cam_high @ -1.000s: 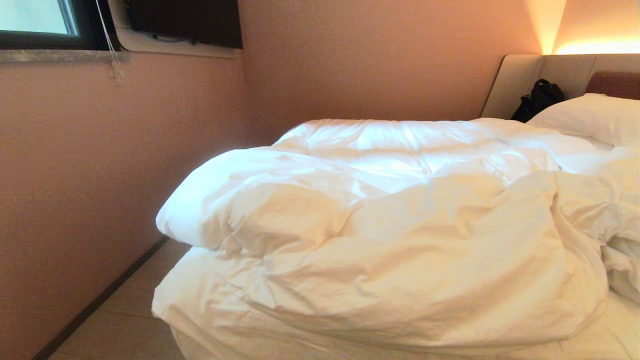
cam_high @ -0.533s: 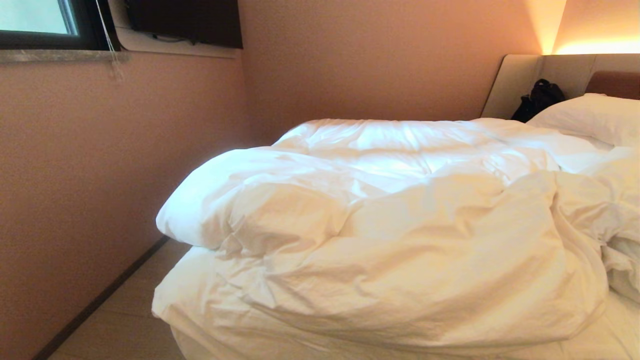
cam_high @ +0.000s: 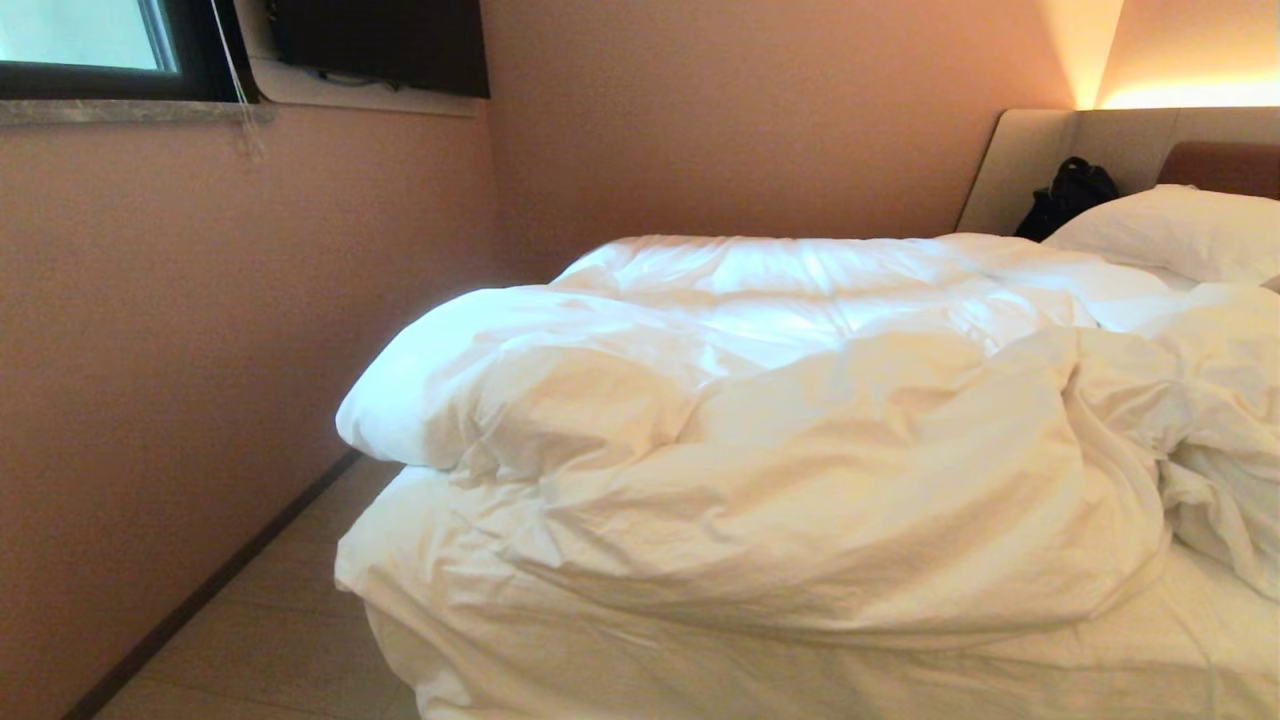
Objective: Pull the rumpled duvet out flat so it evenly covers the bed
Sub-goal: Hold the folded corner of the quilt
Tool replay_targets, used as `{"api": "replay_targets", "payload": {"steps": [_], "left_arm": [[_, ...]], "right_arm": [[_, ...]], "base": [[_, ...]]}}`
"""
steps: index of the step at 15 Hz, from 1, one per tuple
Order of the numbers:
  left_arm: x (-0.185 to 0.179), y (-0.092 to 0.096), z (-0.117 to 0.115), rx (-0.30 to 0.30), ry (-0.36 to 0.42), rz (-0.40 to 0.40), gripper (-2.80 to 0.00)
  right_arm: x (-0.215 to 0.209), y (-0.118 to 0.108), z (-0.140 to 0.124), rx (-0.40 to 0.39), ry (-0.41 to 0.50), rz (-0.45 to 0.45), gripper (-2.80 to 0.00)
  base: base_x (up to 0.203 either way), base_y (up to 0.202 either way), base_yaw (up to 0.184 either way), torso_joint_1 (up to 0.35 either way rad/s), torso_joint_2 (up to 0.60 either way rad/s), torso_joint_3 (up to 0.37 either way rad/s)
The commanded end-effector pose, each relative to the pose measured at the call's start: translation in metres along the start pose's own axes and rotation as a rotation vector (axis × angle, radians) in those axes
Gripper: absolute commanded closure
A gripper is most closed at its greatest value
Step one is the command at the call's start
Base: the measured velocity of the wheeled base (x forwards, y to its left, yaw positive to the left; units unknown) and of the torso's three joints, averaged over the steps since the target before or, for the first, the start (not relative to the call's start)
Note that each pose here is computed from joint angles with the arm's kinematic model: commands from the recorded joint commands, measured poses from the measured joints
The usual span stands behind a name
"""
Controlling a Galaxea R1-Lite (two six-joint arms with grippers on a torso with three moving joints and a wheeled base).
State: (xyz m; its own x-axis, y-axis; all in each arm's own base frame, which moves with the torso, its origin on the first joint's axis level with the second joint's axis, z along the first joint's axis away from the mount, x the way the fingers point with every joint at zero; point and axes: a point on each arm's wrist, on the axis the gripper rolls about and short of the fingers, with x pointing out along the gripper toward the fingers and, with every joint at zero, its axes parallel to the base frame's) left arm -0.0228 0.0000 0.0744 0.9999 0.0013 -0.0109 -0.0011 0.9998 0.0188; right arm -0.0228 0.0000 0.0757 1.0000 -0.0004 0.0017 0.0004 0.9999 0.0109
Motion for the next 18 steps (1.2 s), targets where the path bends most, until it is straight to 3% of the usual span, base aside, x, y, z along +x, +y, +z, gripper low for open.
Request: {"api": "replay_targets", "payload": {"steps": [1, 8, 18], "left_arm": [[-0.0001, 0.0, 0.0004, 0.002, -0.002, 0.0, 0.0], [0.0, -0.0001, 0.0002, 0.016, 0.003, -0.003, 0.0], [0.0, 0.0, -0.0003, 0.016, 0.003, -0.001, 0.0]], "right_arm": [[0.0, 0.0, 0.0001, 0.0, 0.0, 0.0, 0.0], [0.0, 0.0, -0.0001, -0.002, 0.0, 0.0, 0.0], [-0.0001, 0.0, 0.0003, -0.005, -0.001, 0.002, 0.0]], "base": [[0.0, 0.0, 0.0, 0.0, 0.0, 0.0], [0.0, -0.023, 0.001, 0.001, 0.0, 0.002], [0.0, -0.194, 0.0, 0.003, 0.0, 0.002]]}}
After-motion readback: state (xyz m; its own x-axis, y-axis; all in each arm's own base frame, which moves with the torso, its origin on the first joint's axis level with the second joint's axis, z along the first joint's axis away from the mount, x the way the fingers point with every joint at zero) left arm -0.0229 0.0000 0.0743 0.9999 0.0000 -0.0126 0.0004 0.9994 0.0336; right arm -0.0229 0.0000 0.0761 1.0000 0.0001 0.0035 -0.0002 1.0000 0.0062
